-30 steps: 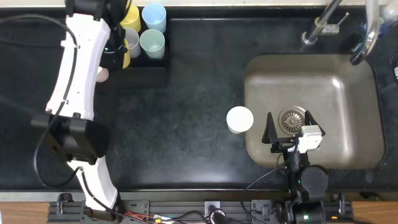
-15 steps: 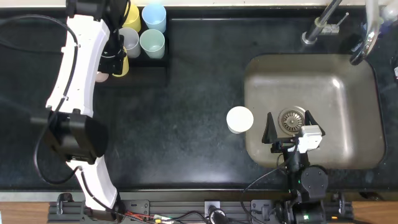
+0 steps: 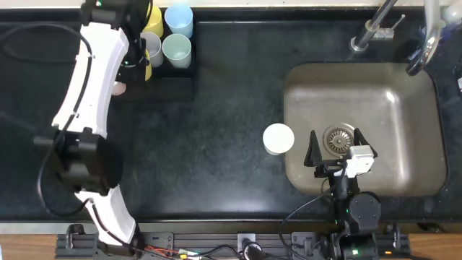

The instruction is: Store Cups

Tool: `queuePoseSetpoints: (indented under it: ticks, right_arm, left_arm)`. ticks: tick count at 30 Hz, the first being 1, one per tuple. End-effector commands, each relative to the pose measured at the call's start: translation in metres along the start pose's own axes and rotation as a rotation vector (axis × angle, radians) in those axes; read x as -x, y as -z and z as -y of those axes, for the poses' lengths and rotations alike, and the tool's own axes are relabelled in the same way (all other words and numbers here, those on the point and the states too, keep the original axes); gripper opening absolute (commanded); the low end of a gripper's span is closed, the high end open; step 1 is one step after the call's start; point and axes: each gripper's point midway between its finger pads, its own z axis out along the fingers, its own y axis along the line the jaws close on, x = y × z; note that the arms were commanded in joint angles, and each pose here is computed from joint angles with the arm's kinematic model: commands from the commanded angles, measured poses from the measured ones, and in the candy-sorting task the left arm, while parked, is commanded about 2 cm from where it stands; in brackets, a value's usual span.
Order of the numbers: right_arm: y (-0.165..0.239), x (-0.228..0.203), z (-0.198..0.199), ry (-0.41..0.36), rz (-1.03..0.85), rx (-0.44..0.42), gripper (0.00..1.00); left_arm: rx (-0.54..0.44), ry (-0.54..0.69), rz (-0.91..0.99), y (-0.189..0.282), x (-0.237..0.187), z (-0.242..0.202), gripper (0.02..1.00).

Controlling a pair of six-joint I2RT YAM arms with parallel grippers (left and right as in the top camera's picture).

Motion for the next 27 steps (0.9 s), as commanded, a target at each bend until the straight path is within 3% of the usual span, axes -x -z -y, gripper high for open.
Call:
queuePoseSetpoints:
  ticks: [1,27]
  right_arm:
    - [0.000,-0.003,-0.001,0.003,0.004,0.004,0.998]
    - [0.000,-0.003,-0.001,0.003,0.004,0.004,0.996]
  left_arm:
    - [-0.031,0.005,0.021,0.010,0.013,-0.011,0.036]
    - [-0.004,0.004,-0.012,-0.050,-0.004,-0.018,0.036]
